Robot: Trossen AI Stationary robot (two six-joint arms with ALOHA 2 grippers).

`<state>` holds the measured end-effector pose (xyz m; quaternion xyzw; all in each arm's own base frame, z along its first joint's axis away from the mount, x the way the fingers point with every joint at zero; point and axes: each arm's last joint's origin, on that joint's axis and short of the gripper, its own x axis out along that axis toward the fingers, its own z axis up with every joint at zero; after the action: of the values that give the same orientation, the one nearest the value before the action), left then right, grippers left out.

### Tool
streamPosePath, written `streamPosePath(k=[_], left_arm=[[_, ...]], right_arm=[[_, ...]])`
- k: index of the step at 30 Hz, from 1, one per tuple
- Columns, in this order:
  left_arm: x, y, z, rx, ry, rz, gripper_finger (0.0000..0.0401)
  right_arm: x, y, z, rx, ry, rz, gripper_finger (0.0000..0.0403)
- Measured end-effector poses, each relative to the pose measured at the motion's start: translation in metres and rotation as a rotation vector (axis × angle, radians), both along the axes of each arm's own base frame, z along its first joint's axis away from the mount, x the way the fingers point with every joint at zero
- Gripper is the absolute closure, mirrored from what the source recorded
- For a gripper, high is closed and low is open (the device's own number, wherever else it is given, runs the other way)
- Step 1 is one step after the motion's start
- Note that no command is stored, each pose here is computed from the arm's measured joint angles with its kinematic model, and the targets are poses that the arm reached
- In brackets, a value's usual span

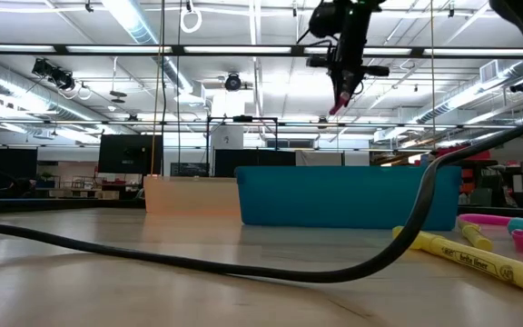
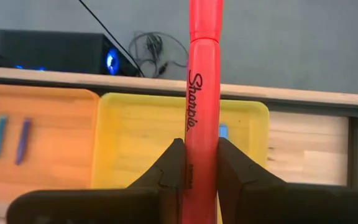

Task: Pick & Place Markers
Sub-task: Put the pink marker into the yellow transparent bin

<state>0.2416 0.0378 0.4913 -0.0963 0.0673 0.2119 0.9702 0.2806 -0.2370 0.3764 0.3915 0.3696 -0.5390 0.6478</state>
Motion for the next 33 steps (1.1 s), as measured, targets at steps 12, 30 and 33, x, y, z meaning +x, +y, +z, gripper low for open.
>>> streamPosePath(k=[12, 30, 33], left_arm=[[0.0, 0.0, 0.0, 0.0, 0.001, 0.0, 0.0215], [0.0, 0.0, -0.001, 0.023, 0.017, -0.005, 0.0215], [-0.001, 0.0, -0.003, 0.019, 0.045, -0.005, 0.0215]], right_arm=[[0.023, -0.014, -0.045, 0.091, 0.14, 0.015, 0.0352], [0.044, 0.004, -0.147, 0.19, 0.212, 0.068, 0.0352], [0.042, 0.009, -0.162, 0.216, 0.23, 0.059, 0.0352]])
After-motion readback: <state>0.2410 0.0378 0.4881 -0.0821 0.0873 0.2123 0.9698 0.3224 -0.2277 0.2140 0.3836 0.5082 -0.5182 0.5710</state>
